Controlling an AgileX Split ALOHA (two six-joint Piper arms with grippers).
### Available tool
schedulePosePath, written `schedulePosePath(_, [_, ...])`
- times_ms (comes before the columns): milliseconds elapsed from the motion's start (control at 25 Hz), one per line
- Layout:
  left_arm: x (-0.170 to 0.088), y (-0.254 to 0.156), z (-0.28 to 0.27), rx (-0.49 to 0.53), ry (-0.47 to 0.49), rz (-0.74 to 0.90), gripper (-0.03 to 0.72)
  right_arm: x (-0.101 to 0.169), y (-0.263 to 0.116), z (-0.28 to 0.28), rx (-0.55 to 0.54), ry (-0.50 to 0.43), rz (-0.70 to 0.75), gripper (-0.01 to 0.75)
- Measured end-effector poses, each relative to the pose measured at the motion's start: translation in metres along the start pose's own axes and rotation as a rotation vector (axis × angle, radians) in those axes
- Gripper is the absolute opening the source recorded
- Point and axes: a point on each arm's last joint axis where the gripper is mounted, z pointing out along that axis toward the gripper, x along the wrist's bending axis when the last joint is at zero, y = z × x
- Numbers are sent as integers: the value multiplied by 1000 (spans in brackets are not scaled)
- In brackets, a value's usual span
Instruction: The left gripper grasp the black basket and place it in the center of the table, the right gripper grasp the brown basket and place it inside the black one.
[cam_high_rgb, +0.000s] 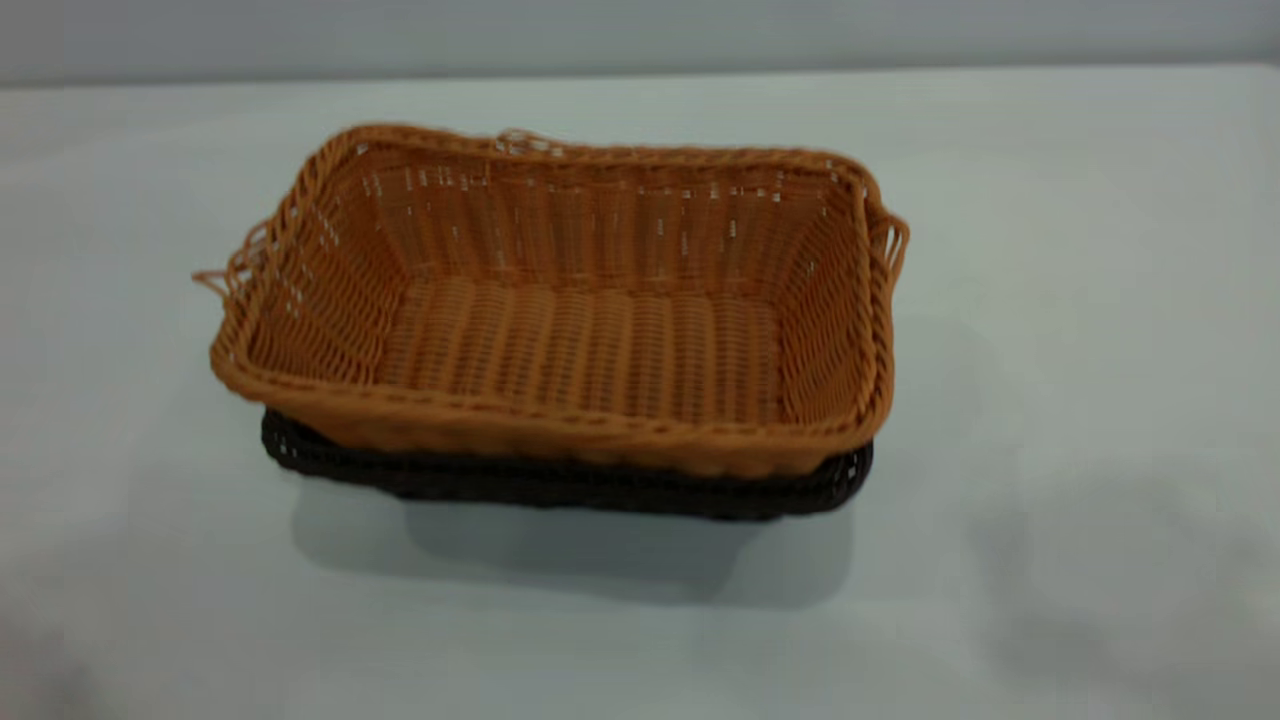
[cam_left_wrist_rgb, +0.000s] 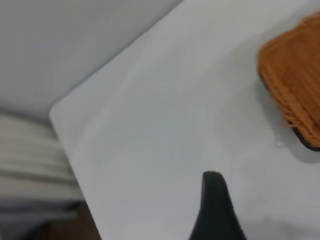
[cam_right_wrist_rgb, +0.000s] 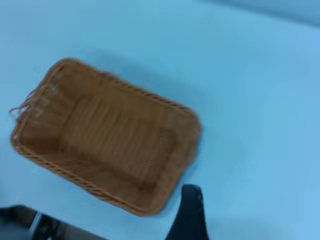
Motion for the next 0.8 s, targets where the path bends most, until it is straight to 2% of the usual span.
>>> schedulePosePath(200, [-7,-14,13,58,-19,-80,455,-8,-89,-32,-44,-85,31,563])
schedulePosePath(360, [-26,-33,42,164,-126,-106,455,-17,-161,-22,-111,-131,85,563])
schedulePosePath(480, [-43,-49,63,250,-218,-137,455,-22,-206,-9,-119,-143,122,563])
schedulePosePath(640, [-59,-70,84,351,-299,-160,455,-26,-239,10,-98,-150,128,563])
schedulePosePath(800, [-75,-97,100,454,-349,-170,455,-26,-249,24,-48,-129,102,563])
